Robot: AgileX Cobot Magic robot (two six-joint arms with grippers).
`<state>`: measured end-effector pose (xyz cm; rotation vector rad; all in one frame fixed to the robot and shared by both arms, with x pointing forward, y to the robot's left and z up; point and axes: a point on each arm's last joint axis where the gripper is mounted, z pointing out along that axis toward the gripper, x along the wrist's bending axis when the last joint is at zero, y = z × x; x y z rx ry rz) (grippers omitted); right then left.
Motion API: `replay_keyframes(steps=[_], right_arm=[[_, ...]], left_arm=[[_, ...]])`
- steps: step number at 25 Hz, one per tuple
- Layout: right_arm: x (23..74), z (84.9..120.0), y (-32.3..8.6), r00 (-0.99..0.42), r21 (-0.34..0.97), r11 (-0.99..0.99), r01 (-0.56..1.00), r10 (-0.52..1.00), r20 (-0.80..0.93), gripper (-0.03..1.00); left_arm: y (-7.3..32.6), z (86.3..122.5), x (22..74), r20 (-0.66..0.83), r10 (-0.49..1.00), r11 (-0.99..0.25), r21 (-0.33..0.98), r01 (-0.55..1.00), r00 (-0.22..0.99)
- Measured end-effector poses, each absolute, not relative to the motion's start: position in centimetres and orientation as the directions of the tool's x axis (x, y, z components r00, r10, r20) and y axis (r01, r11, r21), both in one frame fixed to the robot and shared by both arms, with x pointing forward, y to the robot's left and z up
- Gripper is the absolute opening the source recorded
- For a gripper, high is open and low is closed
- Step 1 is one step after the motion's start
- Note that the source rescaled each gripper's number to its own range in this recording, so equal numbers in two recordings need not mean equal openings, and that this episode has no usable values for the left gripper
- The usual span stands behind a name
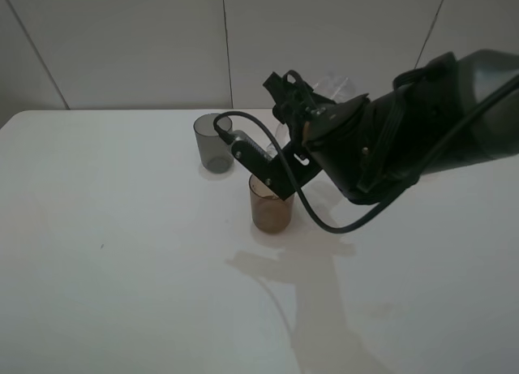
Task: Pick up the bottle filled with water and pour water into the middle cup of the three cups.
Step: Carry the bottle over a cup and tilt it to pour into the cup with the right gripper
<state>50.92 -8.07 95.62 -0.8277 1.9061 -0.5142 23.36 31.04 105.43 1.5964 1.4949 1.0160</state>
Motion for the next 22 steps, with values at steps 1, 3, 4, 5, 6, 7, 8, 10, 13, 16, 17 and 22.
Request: replay_keyframes(steps=[1,3,4,5,6,7,8,10,13,16,17,22], right_arm=[[50.92,95.62,-8.07,-0.309,-0.655,0.681,-0.328,-0.732,-0.607,0.03],[50.93,95.62,-8.08,-0.309,-0.655,0.681,-0.327,-0.732,-0.607,0.03],[50.93,95.63,-8.08,-0.309,-0.656,0.681,-0.327,-0.733,-0.606,0.03],[50.93,95.63,-8.09,-0.309,-0.657,0.680,-0.326,-0.733,-0.606,0.03],[50.93,95.63,-8.09,-0.309,-0.657,0.680,-0.326,-0.733,-0.606,0.03],[50.93,95.64,-8.10,-0.309,-0.657,0.680,-0.325,-0.733,-0.605,0.03],[50.93,95.64,-8.10,-0.309,-0.657,0.680,-0.325,-0.733,-0.605,0.03],[50.94,95.64,-8.10,-0.309,-0.658,0.680,-0.324,-0.733,-0.605,0.03],[50.93,95.64,-8.10,-0.309,-0.657,0.680,-0.325,-0.733,-0.605,0.03],[50.93,95.62,-8.08,-0.313,-0.648,0.689,-0.324,-0.725,-0.614,0.03],[50.92,95.62,-8.07,-0.318,-0.638,0.701,-0.320,-0.713,-0.624,0.03],[50.76,96.30,-7.95,-0.371,-0.464,0.824,-0.324,-0.562,-0.739,0.03]], left_arm=[[31.04,105.43,23.36,0.073,0.997,-0.075,0.897,0.435,0.020],[31.04,105.43,23.36,0.073,0.997,-0.075,0.897,0.435,0.020],[31.04,105.43,23.36,0.073,0.997,-0.075,0.897,0.435,0.020],[31.04,105.43,23.36,0.073,0.997,-0.075,0.897,0.435,0.020],[31.04,105.43,23.36,0.073,0.997,-0.075,0.897,0.435,0.020],[31.04,105.43,23.36,0.073,0.997,-0.075,0.897,0.435,0.020],[31.04,105.43,23.36,0.073,0.997,-0.075,0.897,0.435,0.020],[31.04,105.43,23.36,0.073,0.997,-0.075,0.897,0.435,0.020],[31.04,105.43,23.36,0.073,0.997,-0.075,0.897,0.435,0.020],[31.04,105.43,23.36,0.073,0.997,-0.075,0.897,0.435,0.020],[31.04,105.43,23.36,0.073,0.997,-0.075,0.897,0.435,0.020],[31.04,105.43,23.36,0.073,0.997,-0.075,0.897,0.435,0.020]])
